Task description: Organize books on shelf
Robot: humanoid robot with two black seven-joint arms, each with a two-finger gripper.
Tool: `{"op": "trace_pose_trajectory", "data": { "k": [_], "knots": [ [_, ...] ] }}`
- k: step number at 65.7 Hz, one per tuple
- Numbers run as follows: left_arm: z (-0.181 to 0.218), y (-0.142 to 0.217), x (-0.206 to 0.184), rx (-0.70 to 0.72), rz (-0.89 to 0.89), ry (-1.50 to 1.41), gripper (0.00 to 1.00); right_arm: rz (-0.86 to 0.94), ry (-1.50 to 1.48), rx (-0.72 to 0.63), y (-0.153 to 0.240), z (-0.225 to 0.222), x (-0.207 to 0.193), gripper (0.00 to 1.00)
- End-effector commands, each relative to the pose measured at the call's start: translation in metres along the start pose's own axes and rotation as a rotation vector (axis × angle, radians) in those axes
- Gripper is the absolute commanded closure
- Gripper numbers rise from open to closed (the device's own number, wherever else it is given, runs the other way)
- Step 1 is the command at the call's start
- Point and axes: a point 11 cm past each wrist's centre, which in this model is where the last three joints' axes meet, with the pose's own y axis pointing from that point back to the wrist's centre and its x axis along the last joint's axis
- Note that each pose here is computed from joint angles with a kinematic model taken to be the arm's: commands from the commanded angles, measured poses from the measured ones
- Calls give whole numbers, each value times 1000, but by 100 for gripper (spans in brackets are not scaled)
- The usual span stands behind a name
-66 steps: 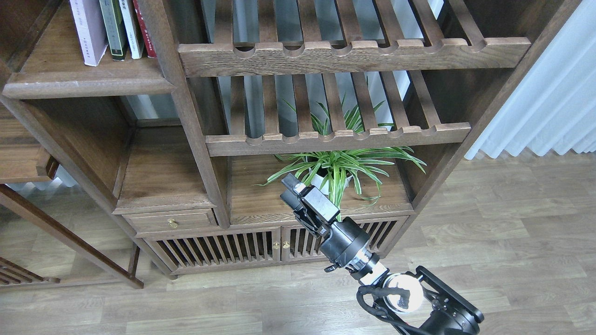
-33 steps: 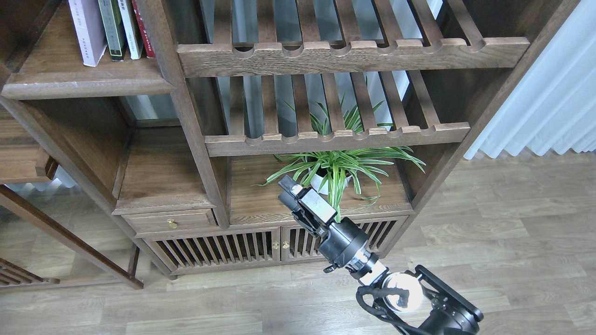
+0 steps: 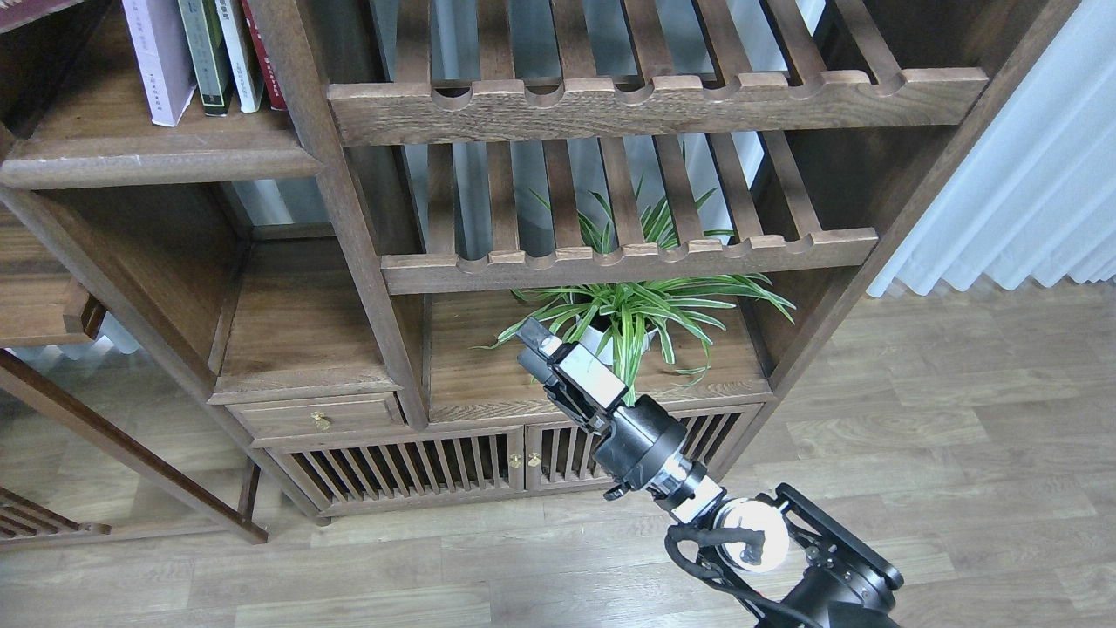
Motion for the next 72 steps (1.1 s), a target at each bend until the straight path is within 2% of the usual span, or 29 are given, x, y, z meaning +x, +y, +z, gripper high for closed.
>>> {"op": "trace_pose_trajectory", "data": {
  "k": [1, 10, 20, 42, 72],
  "knots": [
    [-14, -3, -5, -5, 27, 13, 100, 2, 1, -3, 0, 1, 1, 6],
    [-30, -4, -7, 1, 47, 9, 100, 3, 1, -2, 1, 1, 1, 6],
    [-43, -11, -10, -56, 90, 13, 100, 11, -5, -22, 1, 7, 4, 5],
    [-65, -26, -23, -19, 87, 13, 100, 10, -7, -29, 1, 10, 3, 4],
    [-70, -39, -16, 19, 80, -91, 99, 9, -6, -29, 0, 10, 3, 4]
  ]
}}
